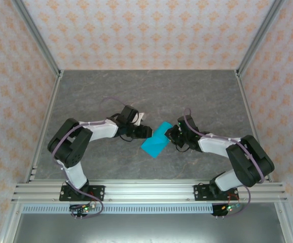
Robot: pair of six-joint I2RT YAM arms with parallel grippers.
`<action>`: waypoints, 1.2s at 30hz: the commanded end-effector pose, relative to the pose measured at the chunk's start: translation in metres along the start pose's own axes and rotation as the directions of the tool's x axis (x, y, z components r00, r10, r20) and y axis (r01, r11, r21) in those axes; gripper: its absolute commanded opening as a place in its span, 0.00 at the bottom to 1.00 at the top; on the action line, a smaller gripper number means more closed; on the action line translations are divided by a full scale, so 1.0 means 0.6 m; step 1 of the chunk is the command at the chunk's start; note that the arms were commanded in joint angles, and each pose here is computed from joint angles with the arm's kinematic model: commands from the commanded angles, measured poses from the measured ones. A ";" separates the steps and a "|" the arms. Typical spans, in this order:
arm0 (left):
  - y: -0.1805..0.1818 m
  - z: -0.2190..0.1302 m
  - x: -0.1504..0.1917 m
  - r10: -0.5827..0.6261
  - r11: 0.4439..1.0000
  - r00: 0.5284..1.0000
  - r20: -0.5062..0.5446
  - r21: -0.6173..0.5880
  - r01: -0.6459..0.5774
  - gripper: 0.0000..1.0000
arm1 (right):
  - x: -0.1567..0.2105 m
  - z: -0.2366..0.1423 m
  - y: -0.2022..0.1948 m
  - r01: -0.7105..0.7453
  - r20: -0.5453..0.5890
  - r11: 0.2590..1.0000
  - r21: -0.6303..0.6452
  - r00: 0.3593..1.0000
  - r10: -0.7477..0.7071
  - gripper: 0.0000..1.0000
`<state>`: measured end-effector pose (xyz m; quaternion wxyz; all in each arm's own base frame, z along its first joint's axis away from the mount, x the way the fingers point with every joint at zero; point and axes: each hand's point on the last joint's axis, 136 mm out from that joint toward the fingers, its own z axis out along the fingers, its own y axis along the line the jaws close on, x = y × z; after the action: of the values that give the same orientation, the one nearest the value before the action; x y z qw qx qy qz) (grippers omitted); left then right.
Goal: Fold a paper plane with a square sheet of paper (fold left side to right side)
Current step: Turn over the paper at the center of the table.
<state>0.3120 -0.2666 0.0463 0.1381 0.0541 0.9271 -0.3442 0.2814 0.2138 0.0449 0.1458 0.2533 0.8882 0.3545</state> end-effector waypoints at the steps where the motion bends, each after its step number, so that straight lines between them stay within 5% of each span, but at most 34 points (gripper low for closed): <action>1: -0.013 -0.051 -0.037 0.000 1.000 0.995 0.103 0.027 -0.003 0.55 | -0.009 -0.019 0.021 0.053 0.034 0.998 -0.030 0.998 -0.052 0.16; 17: -0.022 -0.082 -0.037 0.018 0.999 0.990 0.139 0.025 -0.022 0.56 | -0.014 -0.026 0.056 0.051 0.054 0.990 -0.131 0.998 -0.045 0.28; 20: -0.023 -0.085 -0.038 0.019 0.999 0.990 0.143 0.026 -0.023 0.56 | -0.015 -0.023 0.054 0.044 0.056 0.991 -0.126 0.998 -0.037 0.23; 25: -0.023 -0.107 -0.042 0.022 1.000 0.982 0.186 0.012 -0.025 0.60 | -0.016 -0.032 0.059 0.088 0.068 0.988 -0.127 0.994 -0.079 0.00; 27: -0.027 -0.126 -0.047 0.021 1.000 0.974 0.224 0.015 -0.025 0.64 | -0.016 -0.043 0.071 0.145 0.075 0.979 -0.140 0.988 -0.136 0.00; 32: -0.050 -0.194 -0.063 0.031 0.998 0.943 0.333 0.033 -0.045 0.76 | -0.027 -0.115 0.148 0.325 0.134 0.903 -0.280 0.945 -0.299 0.00; 36: -0.096 -0.266 -0.082 0.013 0.990 0.901 0.434 0.121 -0.073 0.86 | -0.020 -0.223 0.244 0.468 0.221 0.760 -0.451 0.883 -0.414 0.00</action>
<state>0.3147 -0.2132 0.1869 0.3202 0.0204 0.8643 -0.3874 0.2926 0.2139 0.1765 0.2820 0.1083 0.8329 0.4636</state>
